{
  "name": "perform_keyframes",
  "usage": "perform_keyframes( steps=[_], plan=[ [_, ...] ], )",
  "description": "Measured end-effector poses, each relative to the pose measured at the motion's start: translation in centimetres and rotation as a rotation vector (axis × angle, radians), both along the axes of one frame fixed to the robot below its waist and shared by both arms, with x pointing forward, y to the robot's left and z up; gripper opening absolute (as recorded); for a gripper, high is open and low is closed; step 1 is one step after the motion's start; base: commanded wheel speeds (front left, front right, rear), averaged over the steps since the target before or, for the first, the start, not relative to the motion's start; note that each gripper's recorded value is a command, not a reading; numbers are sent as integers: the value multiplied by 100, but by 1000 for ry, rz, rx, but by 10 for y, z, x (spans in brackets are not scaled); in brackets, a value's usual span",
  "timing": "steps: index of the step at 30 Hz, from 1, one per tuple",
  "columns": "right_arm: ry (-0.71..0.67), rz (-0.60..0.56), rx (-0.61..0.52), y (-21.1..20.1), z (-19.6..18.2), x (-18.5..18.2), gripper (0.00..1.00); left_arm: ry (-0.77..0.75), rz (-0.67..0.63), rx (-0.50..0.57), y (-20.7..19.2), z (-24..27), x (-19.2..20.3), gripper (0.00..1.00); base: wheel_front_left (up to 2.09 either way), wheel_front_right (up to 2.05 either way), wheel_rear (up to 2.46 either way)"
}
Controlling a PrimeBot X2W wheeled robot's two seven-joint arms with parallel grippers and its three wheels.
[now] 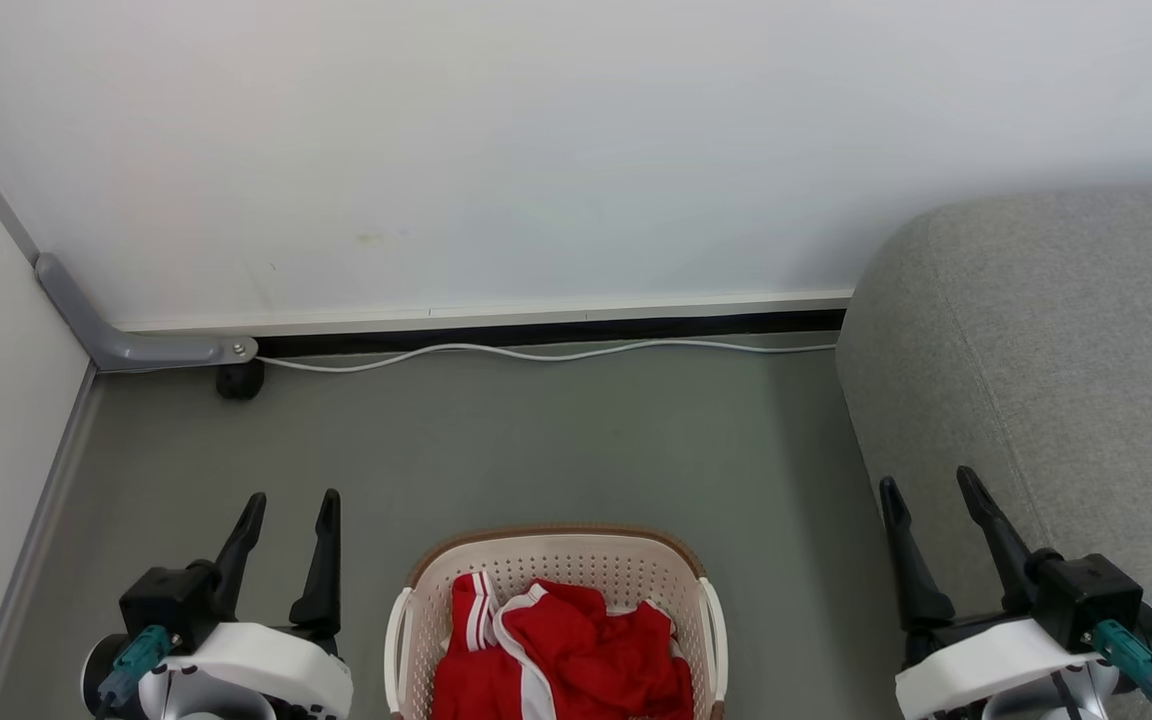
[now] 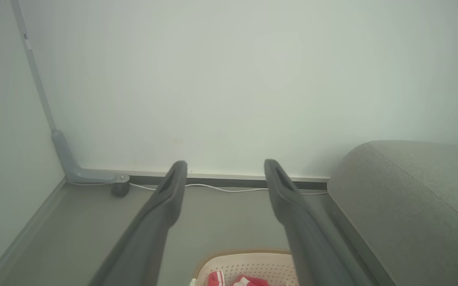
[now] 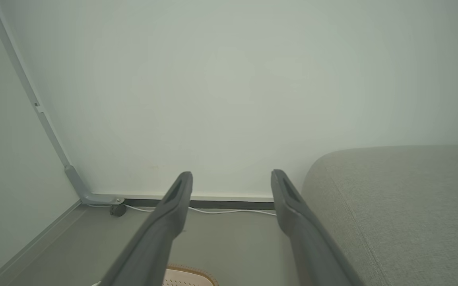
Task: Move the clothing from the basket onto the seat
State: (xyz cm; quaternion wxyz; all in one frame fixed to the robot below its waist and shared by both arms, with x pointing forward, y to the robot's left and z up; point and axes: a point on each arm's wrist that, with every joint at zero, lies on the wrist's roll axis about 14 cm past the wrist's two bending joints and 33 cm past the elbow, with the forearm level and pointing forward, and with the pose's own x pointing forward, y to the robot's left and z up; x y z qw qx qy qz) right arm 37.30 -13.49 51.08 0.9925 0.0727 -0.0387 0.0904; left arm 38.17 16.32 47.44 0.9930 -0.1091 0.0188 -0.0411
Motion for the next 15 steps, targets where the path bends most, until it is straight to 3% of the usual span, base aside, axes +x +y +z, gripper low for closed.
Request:
perform_keyframes(
  steps=[15],
  plan=[
    [38,-46,-3,-15,-12,-6,100,73,-93,-3,-31,-24,8,100,0,0,0]
  ],
)
